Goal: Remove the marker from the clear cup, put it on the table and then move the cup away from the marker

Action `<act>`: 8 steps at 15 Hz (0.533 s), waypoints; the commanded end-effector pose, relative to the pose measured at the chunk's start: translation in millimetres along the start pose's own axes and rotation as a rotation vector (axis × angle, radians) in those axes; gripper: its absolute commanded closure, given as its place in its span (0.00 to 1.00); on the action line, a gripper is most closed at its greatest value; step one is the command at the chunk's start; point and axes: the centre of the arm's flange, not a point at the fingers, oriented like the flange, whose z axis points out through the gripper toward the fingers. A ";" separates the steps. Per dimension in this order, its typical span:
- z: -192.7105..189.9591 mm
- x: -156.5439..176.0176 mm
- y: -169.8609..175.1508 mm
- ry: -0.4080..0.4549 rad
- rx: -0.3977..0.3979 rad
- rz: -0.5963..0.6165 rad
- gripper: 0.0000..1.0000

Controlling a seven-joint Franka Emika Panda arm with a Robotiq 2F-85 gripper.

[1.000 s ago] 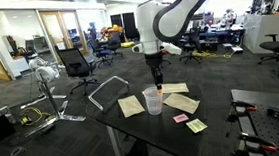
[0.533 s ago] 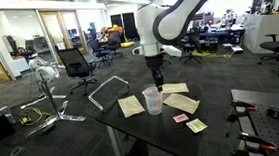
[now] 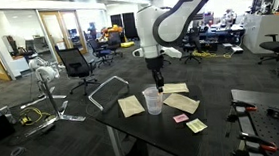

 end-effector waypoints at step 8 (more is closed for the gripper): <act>-15.7 2.0 -1.6 0.005 -0.007 -0.014 0.96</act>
